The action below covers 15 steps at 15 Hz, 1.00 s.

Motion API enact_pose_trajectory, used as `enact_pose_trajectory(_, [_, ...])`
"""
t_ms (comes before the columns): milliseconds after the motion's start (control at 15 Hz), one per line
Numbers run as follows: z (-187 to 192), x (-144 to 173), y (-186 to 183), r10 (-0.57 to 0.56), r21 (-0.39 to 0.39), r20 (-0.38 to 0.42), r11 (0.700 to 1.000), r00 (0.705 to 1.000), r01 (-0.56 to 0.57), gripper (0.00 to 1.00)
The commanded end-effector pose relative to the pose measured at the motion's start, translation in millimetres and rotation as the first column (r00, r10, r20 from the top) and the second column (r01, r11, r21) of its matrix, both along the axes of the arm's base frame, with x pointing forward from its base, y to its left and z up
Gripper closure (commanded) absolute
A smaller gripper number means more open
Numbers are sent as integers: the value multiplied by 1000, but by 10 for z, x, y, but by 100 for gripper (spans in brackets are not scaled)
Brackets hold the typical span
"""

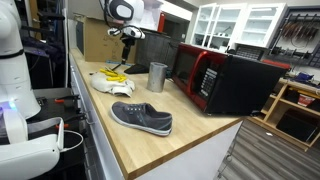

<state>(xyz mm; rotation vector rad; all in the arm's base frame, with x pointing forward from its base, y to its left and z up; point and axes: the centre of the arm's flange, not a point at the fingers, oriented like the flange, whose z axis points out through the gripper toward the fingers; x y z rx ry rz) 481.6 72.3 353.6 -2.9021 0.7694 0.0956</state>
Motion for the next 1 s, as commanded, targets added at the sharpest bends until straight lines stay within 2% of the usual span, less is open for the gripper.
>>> enact_pose_trajectory(0, [-163, 196, 156, 35, -21, -26, 999, 999, -36, 0])
enact_pose_trajectory(600, [-517, 282, 270, 77, -35, -98, 996, 992, -81, 0])
enact_pose_trajectory(933, [-582, 257, 254, 71, -28, -120, 997, 990, -75, 0])
